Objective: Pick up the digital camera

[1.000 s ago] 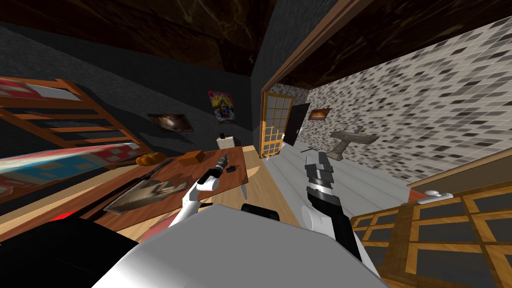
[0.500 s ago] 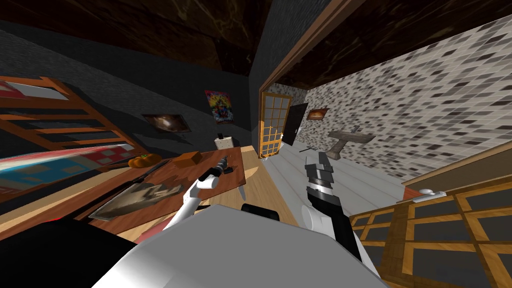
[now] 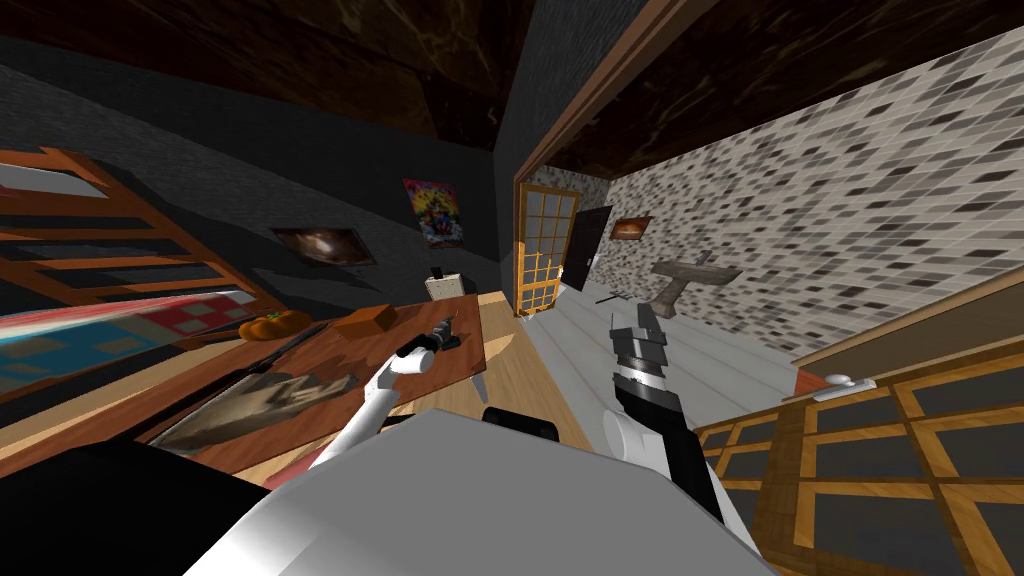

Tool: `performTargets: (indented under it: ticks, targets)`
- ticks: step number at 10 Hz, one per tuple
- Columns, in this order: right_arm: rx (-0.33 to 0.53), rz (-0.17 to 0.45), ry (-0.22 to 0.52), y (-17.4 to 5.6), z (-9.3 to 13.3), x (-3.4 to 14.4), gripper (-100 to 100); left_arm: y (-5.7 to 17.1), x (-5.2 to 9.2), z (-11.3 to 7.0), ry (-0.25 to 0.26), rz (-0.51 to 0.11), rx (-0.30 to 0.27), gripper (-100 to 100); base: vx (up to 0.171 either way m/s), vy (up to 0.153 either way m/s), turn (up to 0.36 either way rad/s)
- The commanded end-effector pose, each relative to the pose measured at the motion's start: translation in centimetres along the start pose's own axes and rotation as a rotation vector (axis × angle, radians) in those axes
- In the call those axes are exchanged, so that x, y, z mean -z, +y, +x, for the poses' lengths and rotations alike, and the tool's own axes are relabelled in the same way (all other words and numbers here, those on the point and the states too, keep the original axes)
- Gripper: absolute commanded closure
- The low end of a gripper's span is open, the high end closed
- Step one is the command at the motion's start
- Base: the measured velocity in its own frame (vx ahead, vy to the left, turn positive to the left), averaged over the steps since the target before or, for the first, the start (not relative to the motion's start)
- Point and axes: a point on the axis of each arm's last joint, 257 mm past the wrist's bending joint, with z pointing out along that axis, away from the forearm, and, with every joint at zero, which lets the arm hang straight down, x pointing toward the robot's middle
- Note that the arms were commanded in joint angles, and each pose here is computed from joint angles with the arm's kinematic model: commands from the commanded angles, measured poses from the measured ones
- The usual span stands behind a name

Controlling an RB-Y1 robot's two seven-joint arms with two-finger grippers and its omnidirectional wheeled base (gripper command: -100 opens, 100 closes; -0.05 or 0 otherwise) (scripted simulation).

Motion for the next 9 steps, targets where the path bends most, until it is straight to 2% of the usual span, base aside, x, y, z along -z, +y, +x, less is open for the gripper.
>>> performTargets:
  ticks: [1, 2, 3, 4, 5, 6, 7, 8, 9]
  targets:
    - [0.0, 0.0, 0.0, 0.0, 0.0, 0.0, 0, 2.0, -0.5, -1.3, -0.006, -0.071, 0.024, -100, 0.058, -0.058, -0.055]
    - [0.0, 0.0, 0.0, 0.0, 0.0, 0.0, 0, 2.7, -0.5, -1.2, -0.003, -0.099, 0.024, -100, 0.047, -0.047, -0.024]
    - [0.0, 0.0, 0.0, 0.0, 0.0, 0.0, 0, 4.1, -0.8, -2.4, -0.011, -0.15, 0.046, -100, 0.053, -0.048, -0.064]
    - [0.0, 0.0, 0.0, 0.0, 0.0, 0.0, 0, 4.8, -0.7, -2.4, -0.009, -0.175, 0.047, -100, 0.042, -0.041, -0.02]
    - [0.0, 0.0, 0.0, 0.0, 0.0, 0.0, 0, 6.1, -0.9, -3.8, -0.022, -0.22, 0.07, -100, 0.045, -0.044, -0.041]
    - [0.0, 0.0, 0.0, 0.0, 0.0, 0.0, 0, 6.8, -0.8, -3.6, -0.017, -0.248, 0.071, -100, 0.036, -0.037, -0.024]
    - [0.0, 0.0, 0.0, 0.0, 0.0, 0.0, 0, 7.5, -0.8, -4.7, -0.025, -0.285, 0.092, -100, 0.033, -0.043, -0.051]
    - [0.0, 0.0, 0.0, 0.0, 0.0, 0.0, 0, 8.7, -0.6, -4.8, -0.026, -0.32, 0.096, -100, 0.036, -0.033, -0.033]
    - [0.0, 0.0, 0.0, 0.0, 0.0, 0.0, 0, 9.7, -0.5, -6.1, -0.038, -0.367, 0.12, -100, 0.048, -0.033, -0.052]
